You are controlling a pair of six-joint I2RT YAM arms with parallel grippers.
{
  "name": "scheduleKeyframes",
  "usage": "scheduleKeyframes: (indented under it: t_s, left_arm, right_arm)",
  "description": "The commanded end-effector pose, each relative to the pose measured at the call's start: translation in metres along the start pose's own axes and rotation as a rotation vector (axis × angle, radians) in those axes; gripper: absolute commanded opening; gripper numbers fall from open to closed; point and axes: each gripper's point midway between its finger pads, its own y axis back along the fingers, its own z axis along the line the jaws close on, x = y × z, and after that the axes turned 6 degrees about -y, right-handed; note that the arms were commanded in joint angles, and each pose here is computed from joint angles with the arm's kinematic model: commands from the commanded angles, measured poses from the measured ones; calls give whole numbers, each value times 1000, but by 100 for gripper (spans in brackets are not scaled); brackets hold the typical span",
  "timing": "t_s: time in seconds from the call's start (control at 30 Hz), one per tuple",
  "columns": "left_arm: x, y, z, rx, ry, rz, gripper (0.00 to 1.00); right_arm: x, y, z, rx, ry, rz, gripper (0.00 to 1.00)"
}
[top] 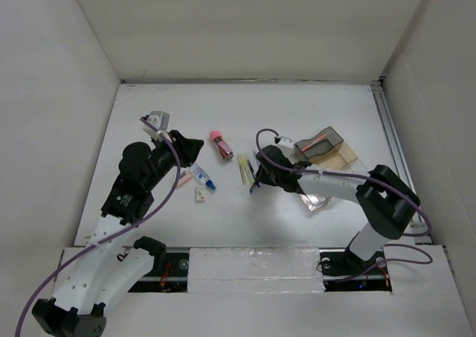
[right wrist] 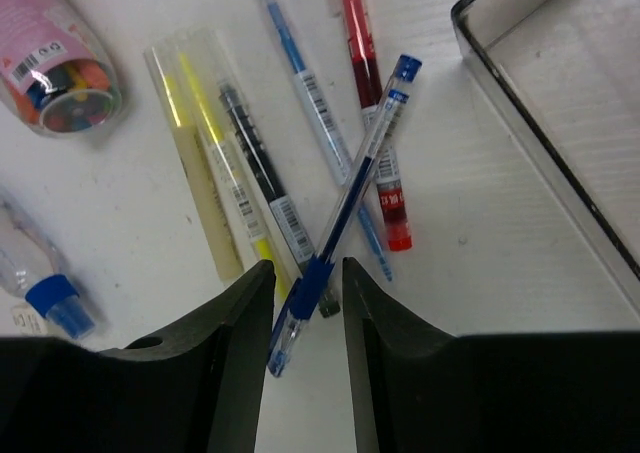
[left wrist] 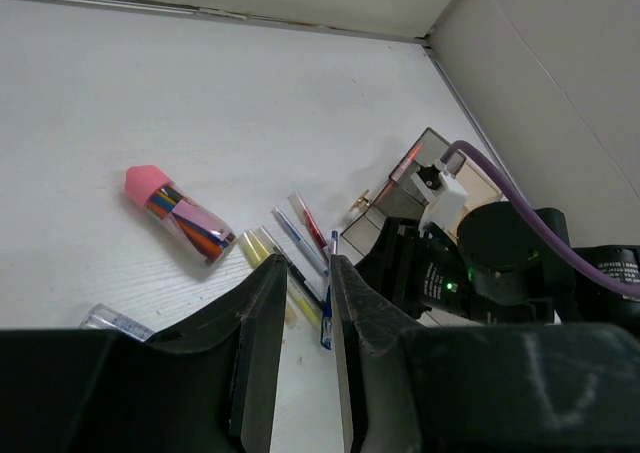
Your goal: Organize the desk
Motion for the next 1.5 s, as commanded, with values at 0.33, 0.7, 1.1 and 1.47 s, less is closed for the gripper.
scheduleKeyframes:
  t_s: [0.33,0.7,1.1,1.47]
  left_arm:
    - [-33,6,-11,29,-22,-95,20]
    - [-34,8,-12,32,-21,-100,21]
    - [-33,9,-12,31,-20,-102,21]
    - [-31,4,-13,43,-20,-83,21]
  right_arm:
    - [-17,-28,4,31,-102,-23,33]
    - [-28,-8,13,-20,-144,-60,8]
    - [-143,61,-34,-62,-243,-276,5]
    - [-226,40,-131,34,-369,-322,5]
